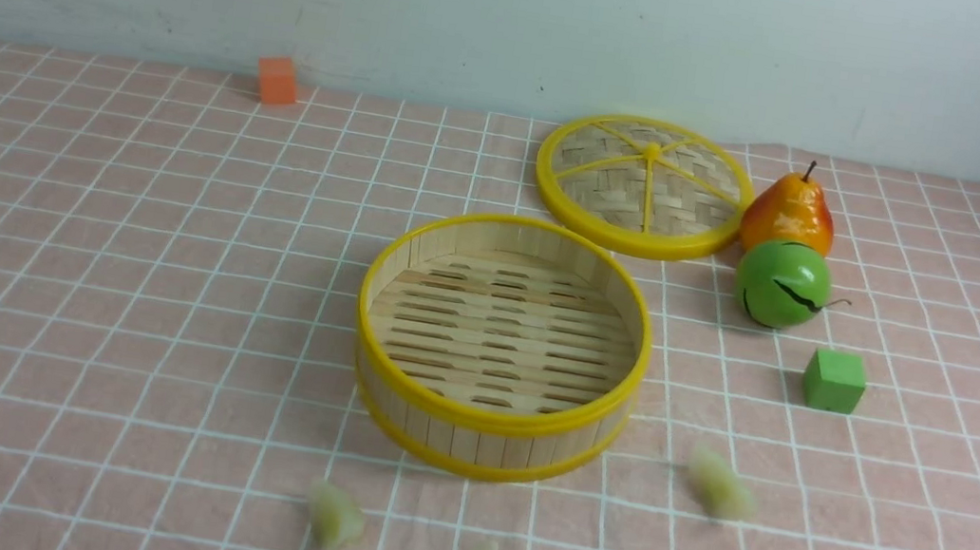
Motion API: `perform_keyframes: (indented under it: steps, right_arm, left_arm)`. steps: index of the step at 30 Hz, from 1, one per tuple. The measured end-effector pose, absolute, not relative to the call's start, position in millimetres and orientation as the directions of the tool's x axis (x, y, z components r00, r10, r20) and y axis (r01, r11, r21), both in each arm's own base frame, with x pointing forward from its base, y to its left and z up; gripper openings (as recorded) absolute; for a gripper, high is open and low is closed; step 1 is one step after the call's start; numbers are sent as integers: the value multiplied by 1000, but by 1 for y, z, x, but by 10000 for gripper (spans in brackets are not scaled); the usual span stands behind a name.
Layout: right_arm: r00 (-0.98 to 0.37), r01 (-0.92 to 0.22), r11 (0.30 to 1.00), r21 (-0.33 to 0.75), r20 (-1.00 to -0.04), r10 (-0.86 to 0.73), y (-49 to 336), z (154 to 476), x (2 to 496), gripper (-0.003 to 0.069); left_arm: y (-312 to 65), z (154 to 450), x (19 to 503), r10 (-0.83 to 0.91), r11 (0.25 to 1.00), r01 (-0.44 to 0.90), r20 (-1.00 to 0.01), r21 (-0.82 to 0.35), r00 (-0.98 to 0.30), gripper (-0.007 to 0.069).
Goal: Put the dumplings into the steamer on the table with the pink tablecloth.
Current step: 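Reach for and grasp a dumpling on the table with the left gripper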
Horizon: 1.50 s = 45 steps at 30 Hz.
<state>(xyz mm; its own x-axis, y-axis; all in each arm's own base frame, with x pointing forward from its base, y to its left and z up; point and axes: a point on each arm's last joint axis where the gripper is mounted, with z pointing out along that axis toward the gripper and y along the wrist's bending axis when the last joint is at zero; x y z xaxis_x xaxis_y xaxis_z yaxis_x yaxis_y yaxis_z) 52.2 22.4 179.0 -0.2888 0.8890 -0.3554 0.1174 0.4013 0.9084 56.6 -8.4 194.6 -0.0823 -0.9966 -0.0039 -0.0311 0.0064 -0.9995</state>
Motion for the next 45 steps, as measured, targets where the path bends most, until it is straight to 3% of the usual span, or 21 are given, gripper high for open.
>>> perform_keyframes:
  steps: [2, 6, 9, 11, 14, 15, 16, 20, 21, 23, 24, 26, 29, 31, 33, 34, 35, 37, 41, 45]
  right_arm:
    - [-290, 114, 388, 915, -343, 893, 23, 180, 52, 240]
    - [-287, 99, 425, 900, -383, 878, 22, 180, 52, 240]
    - [-293, 79, 481, 873, -440, 848, 22, 180, 52, 240]
    - [-297, 66, 507, 859, -469, 832, 23, 180, 52, 240]
    - [-280, 21, 562, 827, -534, 798, 22, 194, 52, 226]
    - [-278, 18, 567, 824, -540, 794, 22, 195, 52, 223]
    - [-273, 3, 615, 788, -591, 759, 22, 208, 54, 183]
    - [-301, -8, 778, 628, -744, 597, 19, 245, 69, 24]
    - [-307, -8, 786, 618, -749, 587, 19, 249, 71, 17]
    - [-382, -46, 883, 467, -825, 416, 19, 280, 93, -20]
    - [-391, -46, 884, 465, -823, 412, 19, 282, 95, -20]
    - [-510, -130, 929, 347, -827, 237, 23, 304, 117, -20]
    - [-646, -282, 912, 299, -761, 50, 36, 316, 141, -20]
    - [-716, -444, 849, 285, -683, -145, 58, 315, 154, -20]
    - [-723, -512, 815, 271, -648, -238, 68, 313, 157, -19]
    - [-721, -561, 786, 259, -619, -311, 76, 310, 158, -18]
    - [-700, -659, 715, 234, -539, -468, 94, 304, 158, -18]
    - [-676, -709, 677, 198, -465, -572, 105, 299, 155, -18]
    - [-664, -728, 670, 143, -387, -639, 113, 296, 148, -18]
    - [-674, -711, 695, 106, -385, -631, 110, 301, 140, -15]
  left_arm:
    - [-8, 195, 57, -997, -5, -26, 7, -1000, -82, 237]
    - [-9, 195, 57, -996, 5, -27, -2, -1000, -87, 237]
    - [-11, 195, 56, -992, 65, -35, -61, -997, -114, 237]
    - [-14, 203, 54, -973, 178, -17, -174, -984, -150, 237]
    - [-20, 234, 47, -880, 424, 67, -429, -903, -203, 220]
    - [-21, 236, 47, -875, 433, 70, -437, -899, -208, 216]
    - [-24, 250, 48, -812, 528, 65, -526, -847, -254, 183]
    - [-27, 279, 69, -585, 758, -2, -678, -653, -445, 20]
    - [-27, 281, 71, -577, 762, -3, -677, -648, -458, 20]
    - [-26, 297, 94, -400, 869, -11, -690, -495, -603, -14]
    - [-26, 298, 96, -388, 875, -10, -687, -485, -614, -14]
    - [-25, 305, 118, -274, 917, -5, -622, -398, -733, -14]
    - [-33, 304, 144, -164, 939, 34, -532, -343, -830, -14]
    - [-47, 299, 161, -52, 947, 109, -481, -301, -875, -11]
    - [-55, 296, 168, -9, 949, 137, -458, -284, -889, 0]
    - [-61, 294, 173, 23, 950, 157, -439, -271, -898, 15]
    - [-75, 289, 188, 75, 953, 182, -395, -241, -916, 66]
    - [-90, 284, 200, 123, 954, 211, -365, -212, -923, 144]
    - [-118, 273, 224, 170, 952, 241, -329, -189, -929, 346]
    - [-149, 254, 252, 174, 952, 233, -276, -197, -945, 542]
